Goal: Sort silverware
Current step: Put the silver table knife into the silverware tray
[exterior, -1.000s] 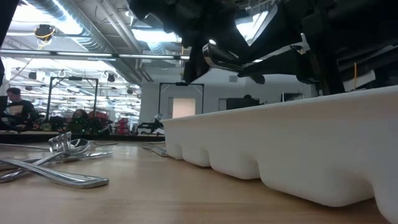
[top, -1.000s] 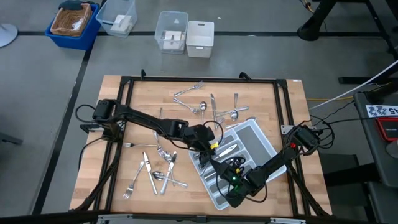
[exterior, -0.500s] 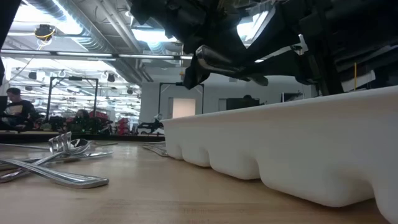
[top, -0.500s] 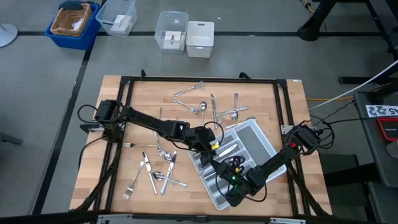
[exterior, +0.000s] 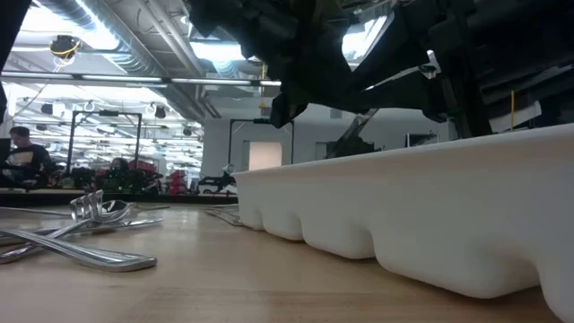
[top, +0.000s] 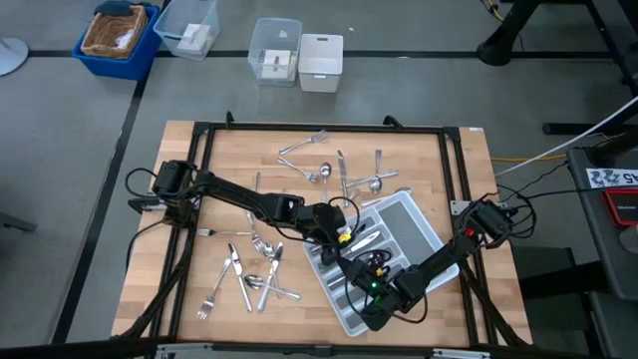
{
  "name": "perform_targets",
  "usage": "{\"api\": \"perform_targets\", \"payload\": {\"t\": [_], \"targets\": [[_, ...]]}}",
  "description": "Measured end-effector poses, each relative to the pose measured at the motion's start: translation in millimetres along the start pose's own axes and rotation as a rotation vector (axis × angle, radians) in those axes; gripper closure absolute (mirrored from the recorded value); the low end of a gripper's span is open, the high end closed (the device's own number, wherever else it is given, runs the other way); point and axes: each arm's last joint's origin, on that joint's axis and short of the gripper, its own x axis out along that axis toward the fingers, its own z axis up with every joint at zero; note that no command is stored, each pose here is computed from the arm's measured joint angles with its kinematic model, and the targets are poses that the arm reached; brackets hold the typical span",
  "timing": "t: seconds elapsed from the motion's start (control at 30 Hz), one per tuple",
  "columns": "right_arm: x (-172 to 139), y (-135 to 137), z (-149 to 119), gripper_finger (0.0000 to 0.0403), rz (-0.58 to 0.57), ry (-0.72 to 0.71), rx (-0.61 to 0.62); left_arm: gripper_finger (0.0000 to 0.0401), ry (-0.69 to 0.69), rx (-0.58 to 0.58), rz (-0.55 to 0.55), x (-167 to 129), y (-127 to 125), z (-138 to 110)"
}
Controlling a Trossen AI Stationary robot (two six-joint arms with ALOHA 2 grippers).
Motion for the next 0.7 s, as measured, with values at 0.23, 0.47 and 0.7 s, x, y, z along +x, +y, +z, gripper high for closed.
{"api": "perform_targets", "payload": {"t": [0.23, 0.47, 0.7], "targets": [[-13, 1, -4, 0.0361, -0.015, 0.063, -0.039, 0.04, 0.029, 0.051, -0.007, 2, -8, -8], [-44, 18, -5, 0.0361, 0.036, 0.106, -0.087, 0.04, 0.04, 0.064, -0.014, 15, -13, -18], [-75, 49, 4, 0.0361, 0.153, 0.014, -0.146, 0.04, 0.026, 0.059, 0.01, 35, -5, -25]]}}
